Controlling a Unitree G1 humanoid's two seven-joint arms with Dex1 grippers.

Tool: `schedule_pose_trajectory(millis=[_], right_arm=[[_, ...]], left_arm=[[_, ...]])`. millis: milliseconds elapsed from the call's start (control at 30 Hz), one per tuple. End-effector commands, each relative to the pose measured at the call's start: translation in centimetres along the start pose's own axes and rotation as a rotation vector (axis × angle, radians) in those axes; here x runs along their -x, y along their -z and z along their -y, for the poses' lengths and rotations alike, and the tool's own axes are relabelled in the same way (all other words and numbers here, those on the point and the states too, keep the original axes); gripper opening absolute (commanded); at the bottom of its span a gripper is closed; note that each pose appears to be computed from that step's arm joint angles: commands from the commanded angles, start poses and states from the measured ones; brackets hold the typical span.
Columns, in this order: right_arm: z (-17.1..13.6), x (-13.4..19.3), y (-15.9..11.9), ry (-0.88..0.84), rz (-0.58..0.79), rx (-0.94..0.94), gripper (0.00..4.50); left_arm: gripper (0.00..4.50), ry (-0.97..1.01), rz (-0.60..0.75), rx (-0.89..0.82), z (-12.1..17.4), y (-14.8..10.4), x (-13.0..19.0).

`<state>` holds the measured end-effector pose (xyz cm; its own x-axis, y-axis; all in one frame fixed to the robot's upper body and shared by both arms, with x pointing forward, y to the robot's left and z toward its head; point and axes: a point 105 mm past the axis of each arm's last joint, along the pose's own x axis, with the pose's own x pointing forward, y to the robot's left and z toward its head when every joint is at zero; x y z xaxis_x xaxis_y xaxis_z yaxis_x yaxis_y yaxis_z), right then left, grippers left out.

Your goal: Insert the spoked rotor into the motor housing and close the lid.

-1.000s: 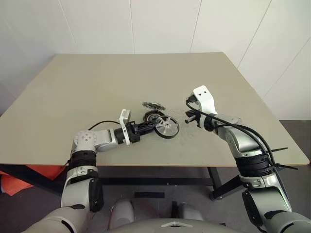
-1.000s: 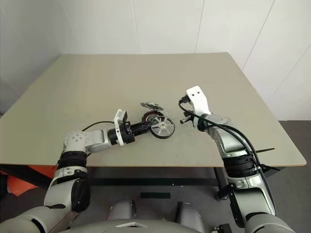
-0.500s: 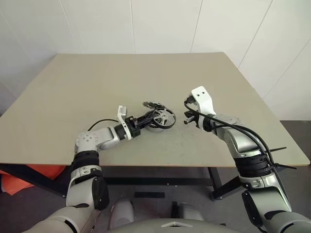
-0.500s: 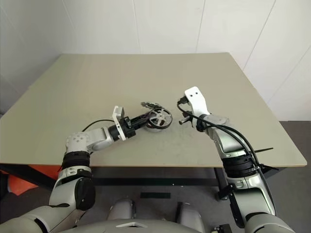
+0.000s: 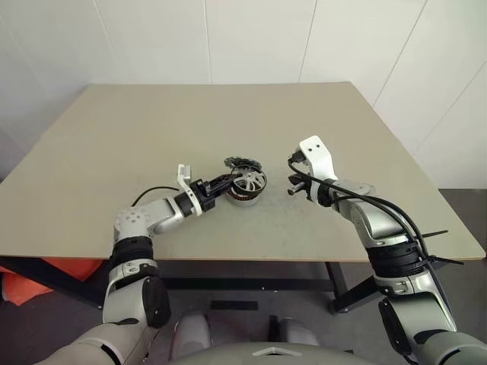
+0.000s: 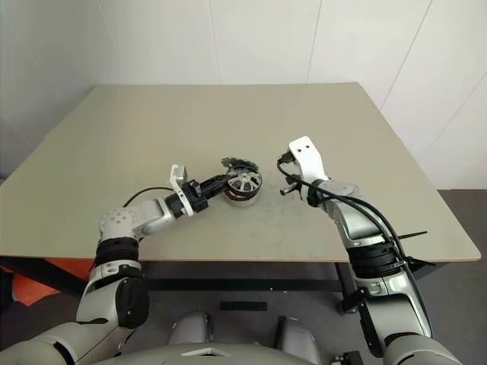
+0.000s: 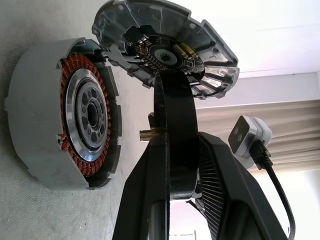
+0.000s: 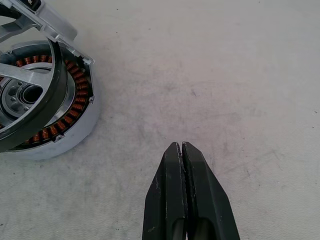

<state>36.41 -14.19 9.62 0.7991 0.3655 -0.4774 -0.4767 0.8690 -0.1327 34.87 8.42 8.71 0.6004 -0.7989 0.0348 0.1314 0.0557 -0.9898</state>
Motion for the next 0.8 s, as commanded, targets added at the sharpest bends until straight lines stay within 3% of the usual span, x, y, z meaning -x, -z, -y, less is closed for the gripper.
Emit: schedule_pose_trajectory(millis=[33,800], right_arm=[[0.2,0.2,-1.4,0.009,0.045,0.029,0.00],[0.1,0.2,-1.1,0.010,0.038,0.029,0.00]], left_arm=[[0.80,0.056,0.017,-0.027,1.7,-0.7,-0.6],[0.80,0.000,0.063,-0.005,0.1,-1.1,-1.3]])
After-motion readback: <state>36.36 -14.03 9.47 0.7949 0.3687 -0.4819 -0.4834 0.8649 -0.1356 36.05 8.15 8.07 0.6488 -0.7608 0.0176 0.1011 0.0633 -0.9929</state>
